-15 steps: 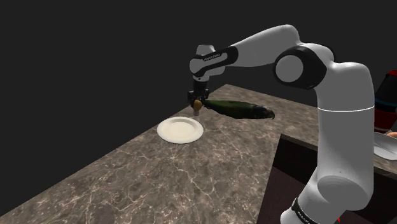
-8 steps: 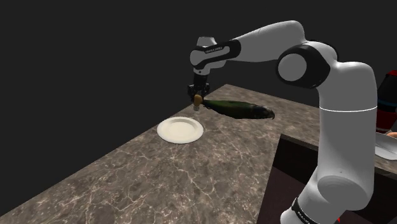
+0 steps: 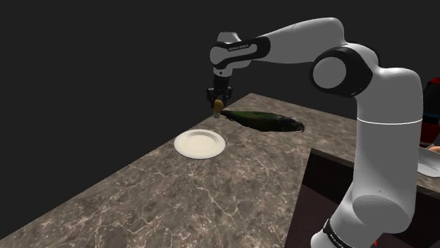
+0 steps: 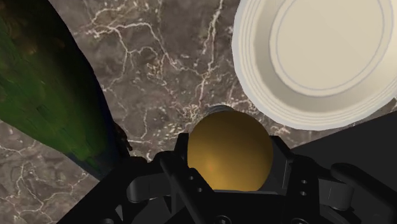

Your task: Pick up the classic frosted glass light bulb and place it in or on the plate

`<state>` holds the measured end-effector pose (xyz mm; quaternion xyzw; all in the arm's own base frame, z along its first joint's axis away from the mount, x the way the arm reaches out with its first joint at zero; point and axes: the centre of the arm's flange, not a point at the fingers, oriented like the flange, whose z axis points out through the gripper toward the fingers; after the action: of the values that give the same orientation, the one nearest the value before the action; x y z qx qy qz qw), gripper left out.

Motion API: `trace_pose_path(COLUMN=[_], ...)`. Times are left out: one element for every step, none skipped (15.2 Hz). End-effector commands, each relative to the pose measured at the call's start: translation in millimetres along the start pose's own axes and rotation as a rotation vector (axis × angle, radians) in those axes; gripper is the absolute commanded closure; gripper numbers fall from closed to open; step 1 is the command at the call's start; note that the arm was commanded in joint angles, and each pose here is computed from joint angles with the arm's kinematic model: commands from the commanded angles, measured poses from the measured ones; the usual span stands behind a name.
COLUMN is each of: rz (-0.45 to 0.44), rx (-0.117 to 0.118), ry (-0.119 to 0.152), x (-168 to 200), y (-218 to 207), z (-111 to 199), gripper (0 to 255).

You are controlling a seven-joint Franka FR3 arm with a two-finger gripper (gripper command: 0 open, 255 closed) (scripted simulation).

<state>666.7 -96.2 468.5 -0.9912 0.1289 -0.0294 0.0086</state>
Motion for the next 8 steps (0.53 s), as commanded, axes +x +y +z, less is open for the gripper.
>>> trace_pose_path(rz=[0.000, 0.000, 0.000, 0.000, 0.000, 0.000, 0.000, 0.000], rx=[0.000, 0.000, 0.000, 0.000, 0.000, 0.000, 0.000, 0.000], ry=[0.000, 0.000, 0.000, 0.000, 0.000, 0.000, 0.000, 0.000], x=[-13, -20, -27, -33, -40, -47, -54, -61], y=[-21, -32, -43, -54, -65, -77, -88, -99], z=[-7, -9, -10, -12, -14, -15, -17, -18], gripper=[255, 255, 255, 255, 255, 255, 255, 255])
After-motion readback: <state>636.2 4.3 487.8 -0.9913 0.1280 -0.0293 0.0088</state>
